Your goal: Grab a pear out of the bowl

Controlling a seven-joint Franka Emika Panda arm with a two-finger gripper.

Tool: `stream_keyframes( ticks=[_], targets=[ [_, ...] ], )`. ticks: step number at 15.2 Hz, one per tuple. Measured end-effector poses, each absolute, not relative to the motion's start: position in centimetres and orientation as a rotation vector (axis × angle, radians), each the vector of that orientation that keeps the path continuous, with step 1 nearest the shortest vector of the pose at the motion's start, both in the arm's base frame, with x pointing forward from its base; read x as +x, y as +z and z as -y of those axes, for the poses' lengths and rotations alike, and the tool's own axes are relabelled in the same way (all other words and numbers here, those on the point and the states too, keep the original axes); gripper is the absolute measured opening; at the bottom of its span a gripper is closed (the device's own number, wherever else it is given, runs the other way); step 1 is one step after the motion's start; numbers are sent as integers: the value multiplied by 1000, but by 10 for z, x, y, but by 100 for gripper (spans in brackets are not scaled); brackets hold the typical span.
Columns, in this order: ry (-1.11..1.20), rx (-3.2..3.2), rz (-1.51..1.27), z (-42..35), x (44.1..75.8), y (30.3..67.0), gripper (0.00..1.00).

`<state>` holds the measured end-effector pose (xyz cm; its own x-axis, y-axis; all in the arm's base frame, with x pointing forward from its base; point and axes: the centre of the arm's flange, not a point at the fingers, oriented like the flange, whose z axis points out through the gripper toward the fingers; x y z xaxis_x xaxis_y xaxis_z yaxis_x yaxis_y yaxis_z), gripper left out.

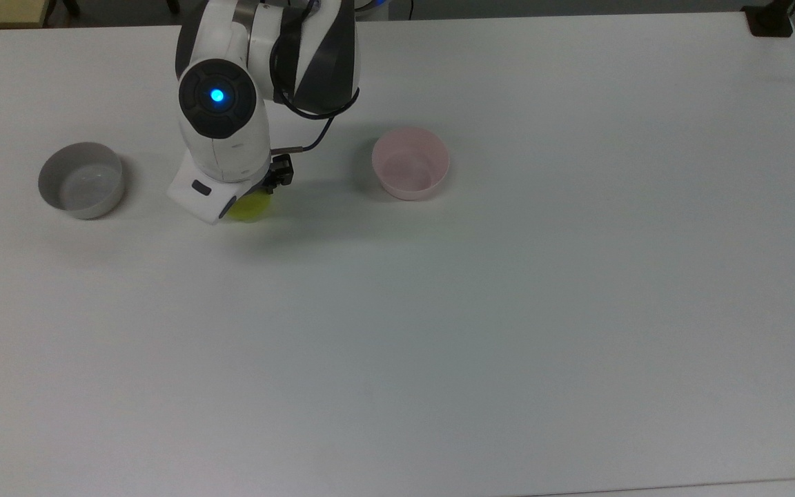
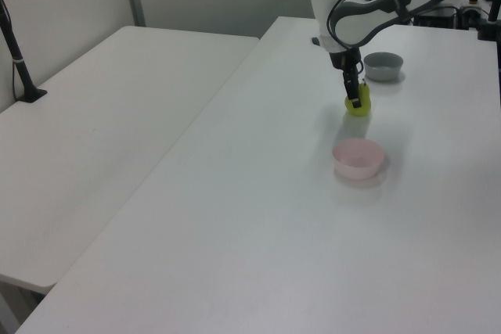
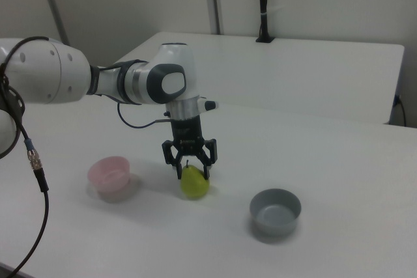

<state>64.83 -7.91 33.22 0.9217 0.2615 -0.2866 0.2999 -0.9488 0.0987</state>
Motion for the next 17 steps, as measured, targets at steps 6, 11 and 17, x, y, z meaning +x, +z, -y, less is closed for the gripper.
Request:
stream_keyframes(
  ticks=[6, 11, 17],
  targets=[
    [-305, 2949, -297, 81, 656, 366, 100],
    [-7, 2981, -45, 105, 632, 500, 100],
    [39, 3068, 105, 119, 574, 587, 100]
  ],
)
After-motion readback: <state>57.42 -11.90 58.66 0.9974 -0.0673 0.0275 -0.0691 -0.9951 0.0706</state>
